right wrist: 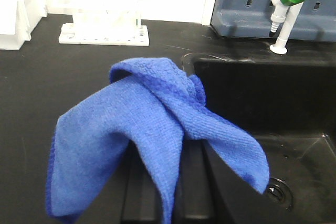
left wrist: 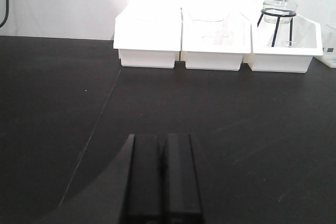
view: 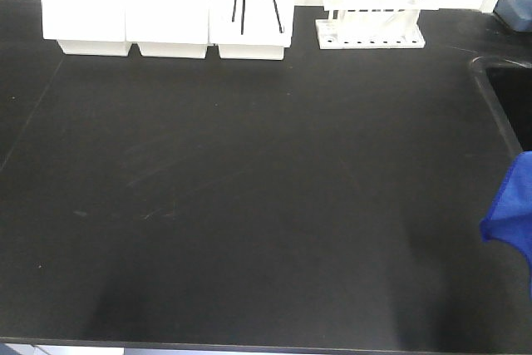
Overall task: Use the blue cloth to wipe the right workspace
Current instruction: 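Lift the blue cloth off the bench with the right gripper, then back the base away from the bench holding the cloth in the right gripper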
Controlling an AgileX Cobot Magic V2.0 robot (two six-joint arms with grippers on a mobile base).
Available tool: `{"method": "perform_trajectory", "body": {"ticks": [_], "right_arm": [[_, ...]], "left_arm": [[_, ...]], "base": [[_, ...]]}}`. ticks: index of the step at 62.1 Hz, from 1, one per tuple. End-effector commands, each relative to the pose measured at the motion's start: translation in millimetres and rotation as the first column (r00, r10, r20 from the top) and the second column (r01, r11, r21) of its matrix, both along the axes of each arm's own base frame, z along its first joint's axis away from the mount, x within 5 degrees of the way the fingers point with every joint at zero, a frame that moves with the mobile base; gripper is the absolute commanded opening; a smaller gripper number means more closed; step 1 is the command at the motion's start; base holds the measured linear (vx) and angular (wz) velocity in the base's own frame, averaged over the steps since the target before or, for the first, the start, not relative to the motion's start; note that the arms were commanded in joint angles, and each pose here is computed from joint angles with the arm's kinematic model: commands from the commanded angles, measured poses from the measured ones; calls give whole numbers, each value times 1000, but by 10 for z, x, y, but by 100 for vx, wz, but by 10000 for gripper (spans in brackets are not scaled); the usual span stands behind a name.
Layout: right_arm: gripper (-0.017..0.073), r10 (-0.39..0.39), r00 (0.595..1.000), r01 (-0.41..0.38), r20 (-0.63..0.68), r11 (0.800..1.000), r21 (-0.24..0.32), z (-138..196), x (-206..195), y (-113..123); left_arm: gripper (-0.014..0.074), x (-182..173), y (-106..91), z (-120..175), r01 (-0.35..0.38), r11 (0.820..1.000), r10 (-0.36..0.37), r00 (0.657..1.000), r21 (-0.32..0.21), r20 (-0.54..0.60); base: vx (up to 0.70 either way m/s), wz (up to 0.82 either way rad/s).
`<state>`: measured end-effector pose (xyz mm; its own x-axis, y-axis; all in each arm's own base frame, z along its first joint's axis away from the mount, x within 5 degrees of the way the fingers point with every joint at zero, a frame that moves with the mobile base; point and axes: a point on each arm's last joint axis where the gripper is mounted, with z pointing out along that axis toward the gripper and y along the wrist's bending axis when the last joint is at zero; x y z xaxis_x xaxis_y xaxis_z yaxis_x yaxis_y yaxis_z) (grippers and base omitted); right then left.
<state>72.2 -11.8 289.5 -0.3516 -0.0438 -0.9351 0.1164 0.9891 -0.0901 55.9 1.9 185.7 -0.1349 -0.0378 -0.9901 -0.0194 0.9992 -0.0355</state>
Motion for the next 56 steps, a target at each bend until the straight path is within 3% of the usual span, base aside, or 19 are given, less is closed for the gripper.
{"method": "perform_trajectory", "body": {"ticks": [1, 56], "right_arm": [[-4, 8, 995, -6, 96, 1000, -24, 156, 20, 1], [-4, 6, 995, -5, 96, 1000, -20, 156, 20, 1]], "left_arm": [[-6, 6, -8, -24, 6, 1000, -6, 998, -7, 65], [-6, 6, -8, -24, 6, 1000, -6, 998, -7, 65]], "base": [[0, 0], [-10, -7]]}}
